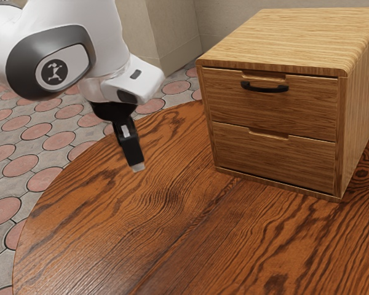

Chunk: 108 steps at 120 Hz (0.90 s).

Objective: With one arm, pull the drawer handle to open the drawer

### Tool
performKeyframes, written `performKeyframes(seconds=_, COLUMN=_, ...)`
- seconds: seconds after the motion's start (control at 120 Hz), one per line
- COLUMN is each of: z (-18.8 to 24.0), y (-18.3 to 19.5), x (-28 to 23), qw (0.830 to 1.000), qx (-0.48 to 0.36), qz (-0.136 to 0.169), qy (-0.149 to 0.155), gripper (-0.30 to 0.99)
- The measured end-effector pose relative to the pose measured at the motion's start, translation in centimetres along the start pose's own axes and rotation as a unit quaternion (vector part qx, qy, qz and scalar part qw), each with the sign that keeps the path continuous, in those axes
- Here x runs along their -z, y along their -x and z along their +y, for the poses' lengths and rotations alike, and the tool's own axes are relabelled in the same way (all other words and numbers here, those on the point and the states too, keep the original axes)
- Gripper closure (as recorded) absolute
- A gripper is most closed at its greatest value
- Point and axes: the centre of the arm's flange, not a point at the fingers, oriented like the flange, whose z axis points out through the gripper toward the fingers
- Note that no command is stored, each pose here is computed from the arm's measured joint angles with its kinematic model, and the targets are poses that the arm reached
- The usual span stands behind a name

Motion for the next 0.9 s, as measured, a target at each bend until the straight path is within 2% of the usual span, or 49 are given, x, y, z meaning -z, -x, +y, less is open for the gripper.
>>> performKeyframes(seconds=0.092, z=-0.1, y=0.0, x=-0.2, qw=0.998, qx=-0.065, qz=0.013, qy=0.012, gripper=0.0)
performKeyframes(seconds=0.175, z=0.4, y=0.4, x=1.0, qw=0.993, qx=-0.118, qz=0.028, qy=-0.003, gripper=0.0)
performKeyframes(seconds=0.292, z=2.0, y=-1.3, x=0.8, qw=0.978, qx=-0.196, qz=0.074, qy=-0.008, gripper=0.0)
performKeyframes(seconds=0.442, z=3.1, y=-3.9, x=2.4, qw=0.949, qx=-0.271, qz=0.156, qy=-0.049, gripper=0.0)
performKeyframes(seconds=0.625, z=1.4, y=-7.2, x=2.6, qw=0.917, qx=-0.321, qz=0.215, qy=-0.099, gripper=0.0)
performKeyframes(seconds=0.742, z=1.2, y=-9.6, x=2.6, qw=0.898, qx=-0.352, qz=0.237, qy=-0.118, gripper=0.0)
performKeyframes(seconds=0.9, z=1.2, y=-11.8, x=0.2, qw=0.883, qx=-0.387, qz=0.238, qy=-0.12, gripper=0.0)
